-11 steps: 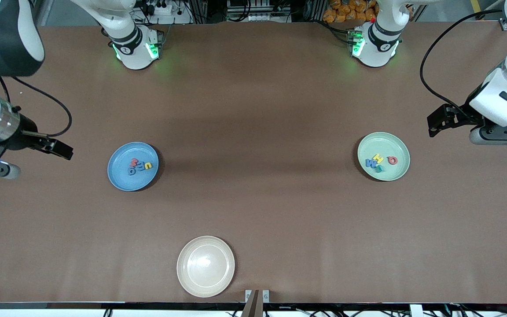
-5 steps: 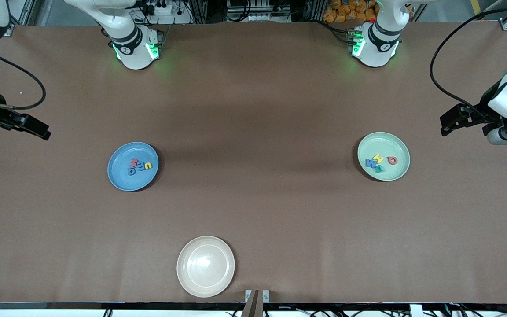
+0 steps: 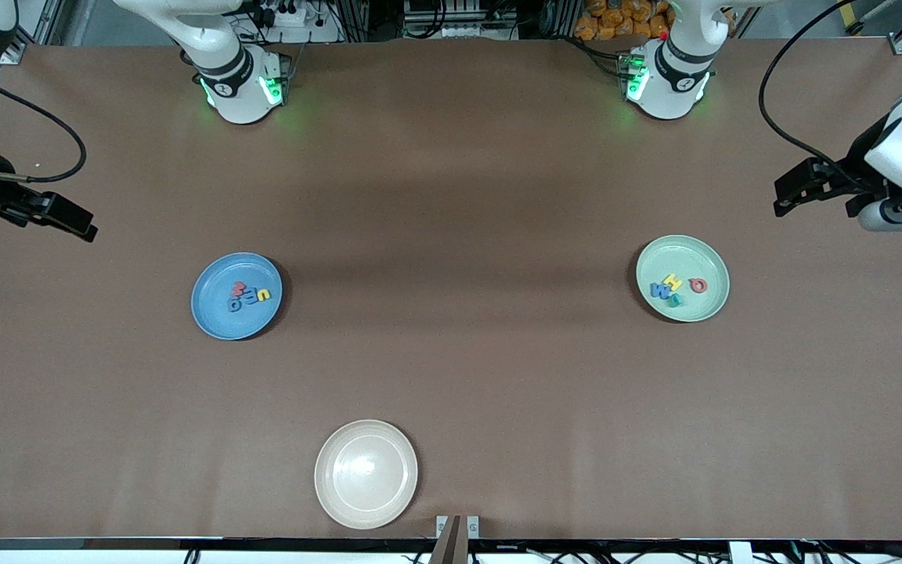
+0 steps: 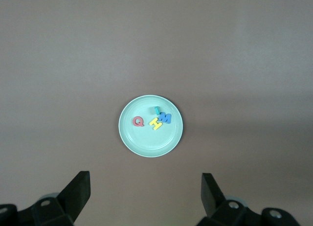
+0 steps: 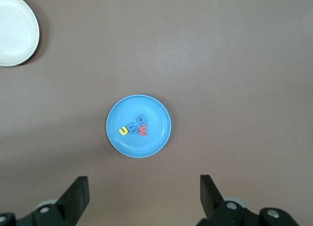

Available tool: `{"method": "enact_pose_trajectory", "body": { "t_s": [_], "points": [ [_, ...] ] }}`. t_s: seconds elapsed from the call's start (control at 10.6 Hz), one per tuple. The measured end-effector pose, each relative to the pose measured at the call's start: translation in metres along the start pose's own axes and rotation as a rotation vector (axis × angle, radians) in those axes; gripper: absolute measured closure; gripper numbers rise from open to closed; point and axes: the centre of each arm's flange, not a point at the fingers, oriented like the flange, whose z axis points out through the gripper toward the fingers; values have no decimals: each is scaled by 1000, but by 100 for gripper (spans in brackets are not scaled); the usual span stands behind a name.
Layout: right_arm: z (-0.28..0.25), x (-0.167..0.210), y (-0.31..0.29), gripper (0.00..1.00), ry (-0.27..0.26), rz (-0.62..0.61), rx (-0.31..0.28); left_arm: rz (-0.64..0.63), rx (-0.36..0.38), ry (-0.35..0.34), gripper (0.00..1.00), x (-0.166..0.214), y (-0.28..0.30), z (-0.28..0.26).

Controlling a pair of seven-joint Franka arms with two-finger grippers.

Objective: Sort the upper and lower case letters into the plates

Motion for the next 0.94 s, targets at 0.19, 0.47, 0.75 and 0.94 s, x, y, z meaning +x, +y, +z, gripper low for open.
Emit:
{"method": "enact_pose_trajectory", "body": {
  "t_s": [0.19,0.47,0.75,0.94],
  "points": [
    [5,-2,12,0,-45,3,-12,0,1,2,0,-4,0,-2],
    [7,2,25,0,-51,18,-11,4,0,10,0,-2,2,-1],
    [8,-1,24,0,-69,14,-15,7,-1,9,0,0,4,2],
    [9,-2,24,0,-74,14,-15,7,-2,17,0,2,4,3]
  ]
}}
